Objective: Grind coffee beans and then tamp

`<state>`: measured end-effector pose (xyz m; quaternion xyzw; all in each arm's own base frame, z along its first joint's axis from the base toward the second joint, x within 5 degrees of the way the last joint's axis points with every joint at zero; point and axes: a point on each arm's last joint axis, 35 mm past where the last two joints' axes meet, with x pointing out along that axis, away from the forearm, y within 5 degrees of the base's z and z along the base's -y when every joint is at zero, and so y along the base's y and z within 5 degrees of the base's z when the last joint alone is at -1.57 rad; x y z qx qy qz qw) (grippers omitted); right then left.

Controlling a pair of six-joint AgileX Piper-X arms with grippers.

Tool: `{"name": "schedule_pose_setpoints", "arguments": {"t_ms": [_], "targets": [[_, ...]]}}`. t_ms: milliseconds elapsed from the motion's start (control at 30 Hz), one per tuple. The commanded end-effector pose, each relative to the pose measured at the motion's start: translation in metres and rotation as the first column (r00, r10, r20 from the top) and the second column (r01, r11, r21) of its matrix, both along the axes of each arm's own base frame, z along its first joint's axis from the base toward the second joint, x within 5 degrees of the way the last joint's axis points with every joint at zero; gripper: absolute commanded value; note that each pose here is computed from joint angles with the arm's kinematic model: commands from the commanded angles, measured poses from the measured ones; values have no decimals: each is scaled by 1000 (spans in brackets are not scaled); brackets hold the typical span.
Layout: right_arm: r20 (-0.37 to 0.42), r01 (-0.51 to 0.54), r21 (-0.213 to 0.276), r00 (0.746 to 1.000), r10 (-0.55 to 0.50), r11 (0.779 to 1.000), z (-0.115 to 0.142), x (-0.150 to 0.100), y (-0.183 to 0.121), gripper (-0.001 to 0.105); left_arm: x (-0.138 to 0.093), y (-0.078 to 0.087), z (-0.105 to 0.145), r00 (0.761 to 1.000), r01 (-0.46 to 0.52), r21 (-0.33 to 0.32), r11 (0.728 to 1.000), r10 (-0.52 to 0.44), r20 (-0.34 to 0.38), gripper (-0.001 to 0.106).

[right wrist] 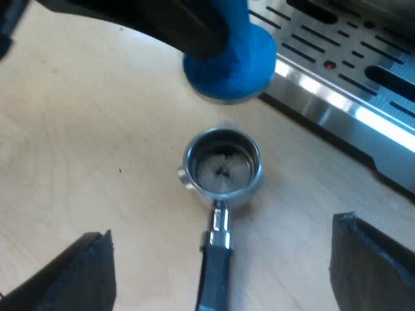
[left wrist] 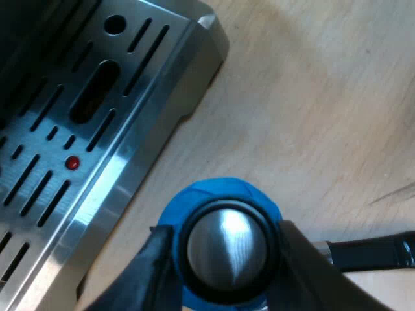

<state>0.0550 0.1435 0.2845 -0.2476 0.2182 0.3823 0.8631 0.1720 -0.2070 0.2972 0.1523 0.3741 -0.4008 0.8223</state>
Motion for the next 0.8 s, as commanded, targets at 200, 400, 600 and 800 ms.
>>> {"name": "schedule_pose_setpoints", "arguments": {"t_ms": [200,400,600,800], "targets": [[23,-75,85,997,74,994,10,0,6,70,5,24,20,995,-86,-34,996,88,45,0],[36,-110,79,994,108,991,9,0,12,70,13,53,25,983,-184,-13,983,184,15,0],[36,-135,107,991,132,985,7,3,25,70,21,76,28,961,-275,-8,961,275,13,0],[41,-136,113,990,133,984,4,6,36,70,28,96,28,938,-348,-8,938,348,-15,0]]}}
